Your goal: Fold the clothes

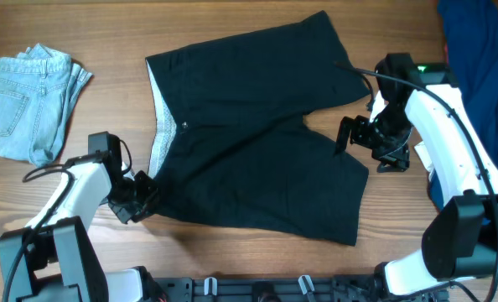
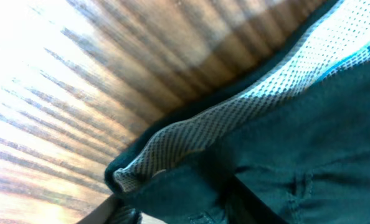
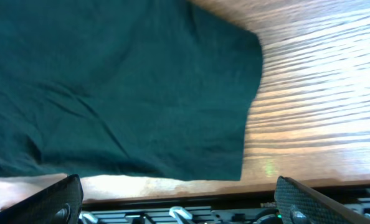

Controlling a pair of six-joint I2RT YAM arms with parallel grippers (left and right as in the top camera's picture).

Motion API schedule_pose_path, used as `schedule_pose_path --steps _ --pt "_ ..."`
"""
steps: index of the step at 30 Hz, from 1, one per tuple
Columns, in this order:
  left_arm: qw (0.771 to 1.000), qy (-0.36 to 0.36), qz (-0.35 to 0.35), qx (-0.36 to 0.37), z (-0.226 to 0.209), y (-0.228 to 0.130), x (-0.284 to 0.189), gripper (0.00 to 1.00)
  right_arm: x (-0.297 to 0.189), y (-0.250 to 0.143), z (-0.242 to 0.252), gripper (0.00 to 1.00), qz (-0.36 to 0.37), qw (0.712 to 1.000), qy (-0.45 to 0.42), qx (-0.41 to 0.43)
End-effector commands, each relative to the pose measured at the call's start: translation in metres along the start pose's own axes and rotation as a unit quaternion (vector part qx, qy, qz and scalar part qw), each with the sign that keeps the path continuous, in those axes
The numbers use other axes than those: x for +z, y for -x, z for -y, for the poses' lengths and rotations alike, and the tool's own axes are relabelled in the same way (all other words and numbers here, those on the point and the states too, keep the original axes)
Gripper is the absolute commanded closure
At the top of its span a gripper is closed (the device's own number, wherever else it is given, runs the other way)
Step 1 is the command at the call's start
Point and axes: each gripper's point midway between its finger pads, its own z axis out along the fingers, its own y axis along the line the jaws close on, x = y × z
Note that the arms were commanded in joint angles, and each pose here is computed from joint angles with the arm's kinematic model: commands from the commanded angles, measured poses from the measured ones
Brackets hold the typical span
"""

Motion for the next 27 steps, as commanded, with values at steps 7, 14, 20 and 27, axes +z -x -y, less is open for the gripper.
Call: schedule_pose_path --steps 7,14,20,27 --pt "0.999 -0.035 -0.031 -0.002 0.008 -0.013 0.006 0.96 0.055 -0.066 -0.034 0.01 -0.121 0.991 0.051 -0.014" --pt "0.999 -0.036 -0.028 -0.001 0.009 -0.012 0.006 0.96 0.063 -0.071 -0.034 0.01 -0.041 0.990 0.087 0.106" --pt "0.999 -0.036 -0.028 -0.001 0.009 -0.012 0.006 0.95 0.055 -0.105 -0.008 0.00 0.037 0.963 0.135 0.232" --pt "0.999 -0.037 -0.028 0.001 0.009 -0.012 0.006 0.94 0.084 -0.136 0.012 0.02 0.032 0.923 0.180 0.337"
